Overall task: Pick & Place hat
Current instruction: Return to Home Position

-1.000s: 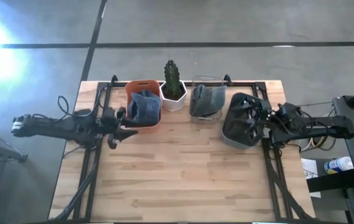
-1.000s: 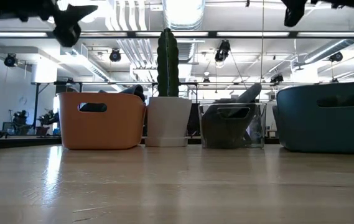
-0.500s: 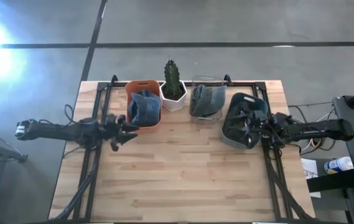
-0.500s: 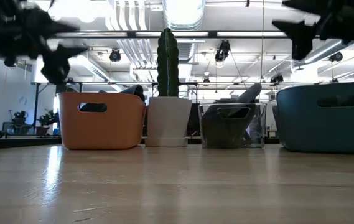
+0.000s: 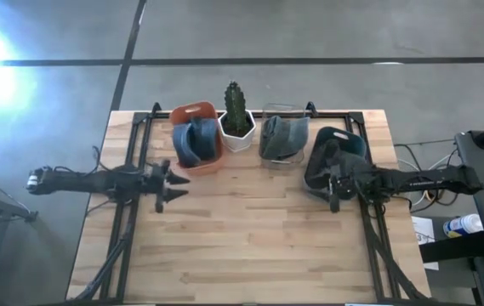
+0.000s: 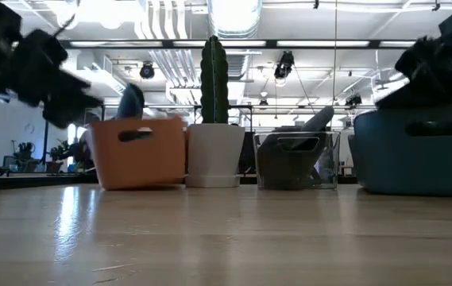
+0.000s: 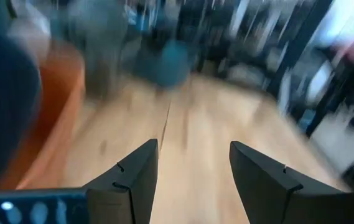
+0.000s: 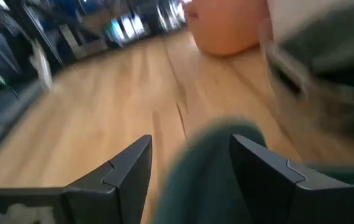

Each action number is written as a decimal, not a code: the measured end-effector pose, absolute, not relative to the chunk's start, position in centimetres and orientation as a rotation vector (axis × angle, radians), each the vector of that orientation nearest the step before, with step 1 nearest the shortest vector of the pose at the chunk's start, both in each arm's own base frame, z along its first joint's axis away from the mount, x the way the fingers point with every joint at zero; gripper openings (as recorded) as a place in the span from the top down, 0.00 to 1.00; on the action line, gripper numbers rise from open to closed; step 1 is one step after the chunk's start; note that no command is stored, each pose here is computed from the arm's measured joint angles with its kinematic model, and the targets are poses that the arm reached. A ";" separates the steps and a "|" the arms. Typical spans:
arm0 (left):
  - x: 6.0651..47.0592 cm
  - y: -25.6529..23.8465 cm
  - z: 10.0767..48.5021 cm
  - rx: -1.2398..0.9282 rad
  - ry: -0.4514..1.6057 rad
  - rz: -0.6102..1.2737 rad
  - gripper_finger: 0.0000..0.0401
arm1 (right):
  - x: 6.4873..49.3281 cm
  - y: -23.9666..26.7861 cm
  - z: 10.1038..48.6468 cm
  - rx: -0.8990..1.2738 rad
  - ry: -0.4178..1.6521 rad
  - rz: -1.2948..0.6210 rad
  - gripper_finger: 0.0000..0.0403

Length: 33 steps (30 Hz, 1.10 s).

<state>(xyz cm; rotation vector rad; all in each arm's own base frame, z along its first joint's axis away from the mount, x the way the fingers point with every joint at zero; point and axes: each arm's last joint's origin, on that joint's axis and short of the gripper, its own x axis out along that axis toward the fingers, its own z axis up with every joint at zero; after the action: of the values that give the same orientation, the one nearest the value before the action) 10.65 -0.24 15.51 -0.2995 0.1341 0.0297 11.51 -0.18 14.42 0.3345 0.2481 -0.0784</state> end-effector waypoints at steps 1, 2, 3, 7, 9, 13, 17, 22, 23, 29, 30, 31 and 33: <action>10.5 -0.2 15.7 -0.307 0.108 0.029 0.52 | 11.3 -0.2 14.1 0.333 0.279 -0.082 0.48; 10.5 -0.2 15.9 -0.317 0.085 0.028 0.52 | 11.2 -0.2 14.3 0.330 0.266 -0.076 0.48; 10.4 -0.2 16.2 -0.325 0.049 0.030 0.52 | 11.2 -0.2 14.5 0.330 0.250 -0.071 0.48; 10.2 -0.2 16.7 -0.350 -0.006 0.023 0.52 | 10.8 -0.2 15.4 0.332 0.144 -0.059 0.48; 10.0 -0.2 16.9 -0.354 -0.027 0.019 0.52 | 10.4 -0.2 15.8 0.332 0.090 -0.051 0.48; 9.7 -0.2 17.1 -0.355 -0.061 0.012 0.52 | 9.7 -0.2 16.8 0.334 -0.029 -0.031 0.48; 9.7 -0.2 17.3 -0.356 -0.086 0.007 0.52 | 9.7 -0.2 17.3 0.334 -0.078 -0.024 0.48; 9.7 -0.2 17.2 -0.355 -0.069 0.011 0.52 | 9.7 -0.2 17.2 0.334 -0.070 -0.026 0.48; 9.7 -0.2 17.2 -0.355 -0.070 0.010 0.52 | 9.7 -0.2 17.2 0.334 -0.072 -0.026 0.48; 9.7 -0.1 17.1 -0.355 -0.068 0.011 0.52 | 9.7 -0.2 17.2 0.334 -0.073 -0.026 0.48; 9.7 -0.1 17.1 -0.355 -0.068 0.011 0.52 | 9.7 -0.2 17.2 0.334 -0.071 -0.027 0.48; 9.7 -0.1 17.1 -0.355 -0.068 0.011 0.52 | 9.7 -0.2 17.2 0.334 -0.069 -0.027 0.48; 9.7 -0.2 17.1 -0.354 -0.067 0.011 0.52 | 9.7 -0.2 17.2 0.334 -0.068 -0.027 0.48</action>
<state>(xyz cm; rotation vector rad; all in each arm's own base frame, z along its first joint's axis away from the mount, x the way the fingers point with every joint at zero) 9.71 -0.15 17.12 -0.3545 -0.0671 0.0107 9.71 -0.17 17.18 0.3337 -0.0679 -0.0270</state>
